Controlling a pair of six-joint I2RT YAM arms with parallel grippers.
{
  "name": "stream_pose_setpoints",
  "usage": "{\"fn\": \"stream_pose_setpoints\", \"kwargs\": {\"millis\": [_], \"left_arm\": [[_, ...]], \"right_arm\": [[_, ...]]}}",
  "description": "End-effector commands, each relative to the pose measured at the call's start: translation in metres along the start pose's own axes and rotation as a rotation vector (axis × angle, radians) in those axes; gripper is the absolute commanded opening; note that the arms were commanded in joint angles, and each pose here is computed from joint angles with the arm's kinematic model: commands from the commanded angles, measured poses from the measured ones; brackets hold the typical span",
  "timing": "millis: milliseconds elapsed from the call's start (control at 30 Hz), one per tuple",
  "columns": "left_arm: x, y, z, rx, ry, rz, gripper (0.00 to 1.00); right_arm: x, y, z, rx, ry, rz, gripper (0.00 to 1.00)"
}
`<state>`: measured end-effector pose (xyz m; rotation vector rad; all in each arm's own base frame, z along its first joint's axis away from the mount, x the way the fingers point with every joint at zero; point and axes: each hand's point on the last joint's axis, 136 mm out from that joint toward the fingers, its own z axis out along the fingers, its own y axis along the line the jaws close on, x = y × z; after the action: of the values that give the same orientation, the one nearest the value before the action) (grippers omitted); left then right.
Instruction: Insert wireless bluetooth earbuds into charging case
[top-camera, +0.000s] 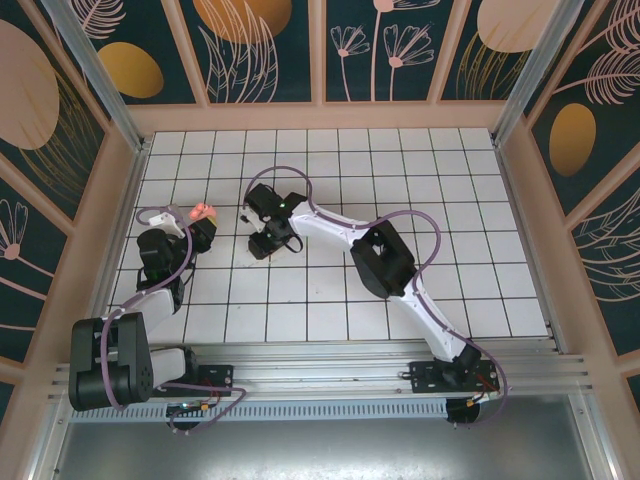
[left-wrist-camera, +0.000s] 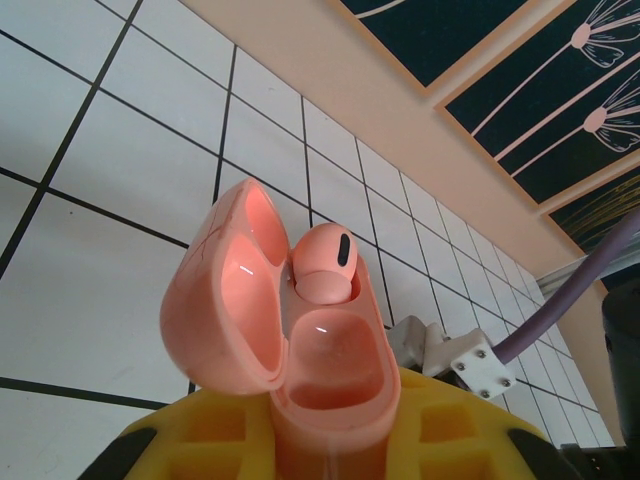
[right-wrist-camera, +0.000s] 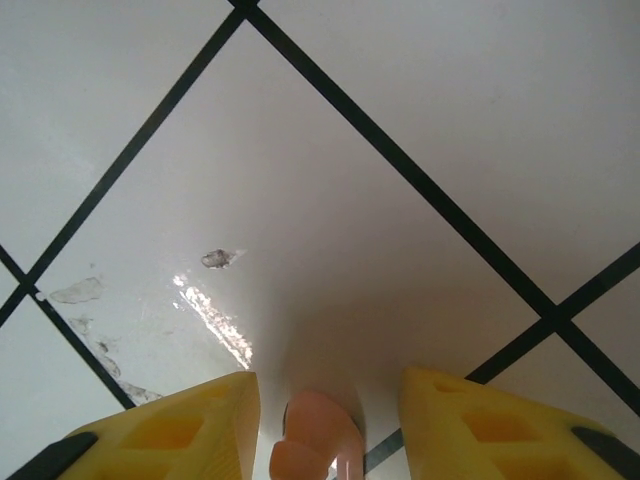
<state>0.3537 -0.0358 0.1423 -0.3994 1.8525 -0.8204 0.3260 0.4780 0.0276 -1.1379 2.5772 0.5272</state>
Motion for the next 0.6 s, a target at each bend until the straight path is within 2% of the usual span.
{"fn": "stream_pose_setpoints", "kwargs": {"millis": [0, 200, 567], "left_arm": [[-0.006, -0.003, -0.002, 0.012, -0.026, 0.002, 0.11], [-0.005, -0.003, -0.002, 0.015, -0.023, 0.005, 0.11], [-0.008, -0.008, -0.006, 0.018, -0.025, 0.029, 0.11]], "right_arm": [[-0.002, 0.004, 0.007, -0.005, 0.002, -0.015, 0.39], [-0.002, 0.000, 0.006, 0.019, 0.001, -0.011, 0.32], [0.000, -0.004, -0.015, 0.066, -0.030, 0.014, 0.27]]}}
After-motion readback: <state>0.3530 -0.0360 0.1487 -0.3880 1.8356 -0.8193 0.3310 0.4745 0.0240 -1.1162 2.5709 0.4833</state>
